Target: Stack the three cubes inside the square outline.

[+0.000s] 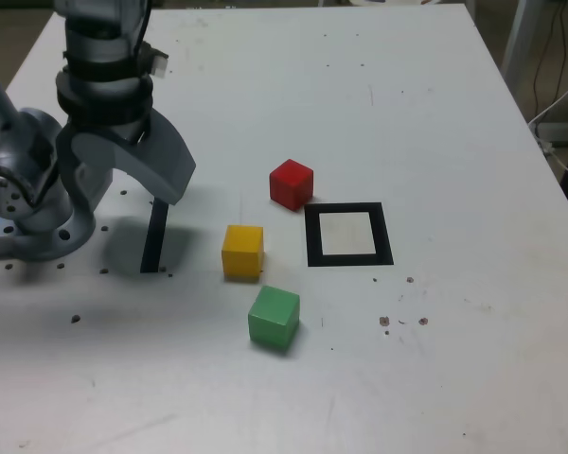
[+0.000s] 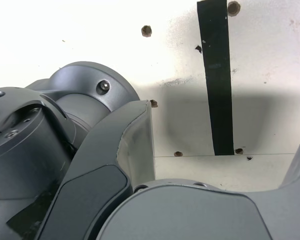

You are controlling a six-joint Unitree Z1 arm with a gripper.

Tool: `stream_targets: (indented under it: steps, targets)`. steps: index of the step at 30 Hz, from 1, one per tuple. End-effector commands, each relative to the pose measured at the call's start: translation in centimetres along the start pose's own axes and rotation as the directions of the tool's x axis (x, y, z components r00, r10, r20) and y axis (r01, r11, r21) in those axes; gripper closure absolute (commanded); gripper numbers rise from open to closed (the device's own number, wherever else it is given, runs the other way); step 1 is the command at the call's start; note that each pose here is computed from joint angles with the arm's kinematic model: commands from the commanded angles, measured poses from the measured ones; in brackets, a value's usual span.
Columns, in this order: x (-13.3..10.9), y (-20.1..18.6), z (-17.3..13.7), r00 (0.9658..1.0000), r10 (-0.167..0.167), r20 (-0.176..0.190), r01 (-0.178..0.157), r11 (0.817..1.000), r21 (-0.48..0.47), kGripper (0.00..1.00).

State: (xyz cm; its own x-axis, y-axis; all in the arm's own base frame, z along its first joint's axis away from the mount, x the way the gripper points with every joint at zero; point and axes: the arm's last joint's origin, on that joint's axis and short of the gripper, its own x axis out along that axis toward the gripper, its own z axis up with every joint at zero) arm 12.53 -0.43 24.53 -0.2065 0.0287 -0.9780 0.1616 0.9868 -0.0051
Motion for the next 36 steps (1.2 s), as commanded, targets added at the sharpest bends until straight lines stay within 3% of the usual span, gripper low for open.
stream_targets:
  steps: [1, 4, 7, 14, 21, 25, 36]
  targets:
    - [-0.7, 0.2, 0.7, 0.9999, 0.016, -0.007, -0.016, 1.000, 0.024, 0.04]
    - [-1.4, 0.6, 2.3, 0.9989, 0.044, -0.016, -0.042, 0.997, 0.068, 0.05]
    - [-2.3, 1.2, 4.1, 0.9959, 0.089, -0.016, -0.086, 0.989, 0.116, 0.05]
    - [-4.6, 2.4, 7.5, 0.9849, 0.171, 0.031, -0.173, 0.962, 0.213, 0.06]
    - [-4.4, 4.4, 10.1, 0.9742, 0.226, 0.004, -0.220, 0.946, 0.238, 0.06]
    - [-3.5, 5.1, 12.2, 0.9725, 0.233, -0.006, -0.224, 0.942, 0.248, 0.06]
    - [-1.6, 5.9, 15.8, 0.9728, 0.231, -0.013, -0.221, 0.943, 0.249, 0.10]
